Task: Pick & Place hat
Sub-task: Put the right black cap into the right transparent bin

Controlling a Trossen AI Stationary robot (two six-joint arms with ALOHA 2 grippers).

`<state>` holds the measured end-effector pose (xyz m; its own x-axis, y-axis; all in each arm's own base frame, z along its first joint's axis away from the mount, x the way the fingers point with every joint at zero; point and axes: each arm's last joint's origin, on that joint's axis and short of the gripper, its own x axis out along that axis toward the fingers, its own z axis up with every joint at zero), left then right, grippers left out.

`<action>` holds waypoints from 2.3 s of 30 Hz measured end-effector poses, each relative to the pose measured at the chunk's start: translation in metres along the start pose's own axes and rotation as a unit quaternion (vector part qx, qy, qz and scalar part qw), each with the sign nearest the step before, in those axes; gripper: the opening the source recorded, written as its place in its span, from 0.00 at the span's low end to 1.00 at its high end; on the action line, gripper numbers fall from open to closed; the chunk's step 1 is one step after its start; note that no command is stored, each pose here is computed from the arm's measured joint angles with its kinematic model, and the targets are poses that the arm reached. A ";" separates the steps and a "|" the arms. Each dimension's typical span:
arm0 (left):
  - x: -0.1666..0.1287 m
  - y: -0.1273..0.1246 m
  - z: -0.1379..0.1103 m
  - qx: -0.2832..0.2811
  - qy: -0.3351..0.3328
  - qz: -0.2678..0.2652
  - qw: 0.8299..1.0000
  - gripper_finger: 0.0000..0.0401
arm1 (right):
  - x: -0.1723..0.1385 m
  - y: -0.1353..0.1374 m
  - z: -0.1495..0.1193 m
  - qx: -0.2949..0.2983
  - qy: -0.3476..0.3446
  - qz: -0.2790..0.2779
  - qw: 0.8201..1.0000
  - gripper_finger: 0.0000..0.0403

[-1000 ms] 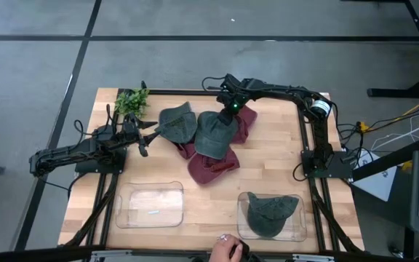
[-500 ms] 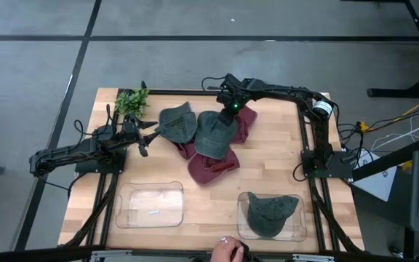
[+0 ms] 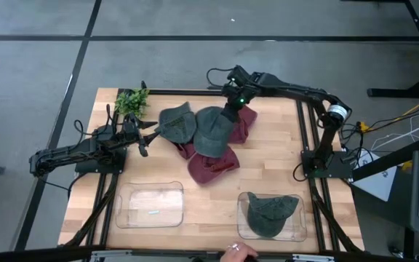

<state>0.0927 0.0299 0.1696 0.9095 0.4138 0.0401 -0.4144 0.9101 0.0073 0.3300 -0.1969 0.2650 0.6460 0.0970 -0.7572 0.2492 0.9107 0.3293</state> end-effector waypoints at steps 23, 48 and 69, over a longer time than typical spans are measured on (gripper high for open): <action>0.000 0.000 0.000 0.000 0.000 0.000 1.000 0.49 | -0.083 0.054 0.002 -0.048 -0.084 0.182 0.979 0.07; 0.000 0.000 0.000 0.000 0.000 0.000 1.000 0.49 | -0.147 0.134 -0.018 -0.081 -0.107 0.302 0.944 0.07; 0.000 0.000 0.000 0.000 0.000 0.000 1.000 0.49 | -0.159 0.230 -0.059 -0.112 -0.006 0.406 0.907 0.07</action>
<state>0.0927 0.0299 0.1696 0.9095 0.4138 0.0401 -0.4144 0.9101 0.0073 0.2418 0.0211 0.4280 0.5589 0.7693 -0.3094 -0.4637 0.5993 0.6525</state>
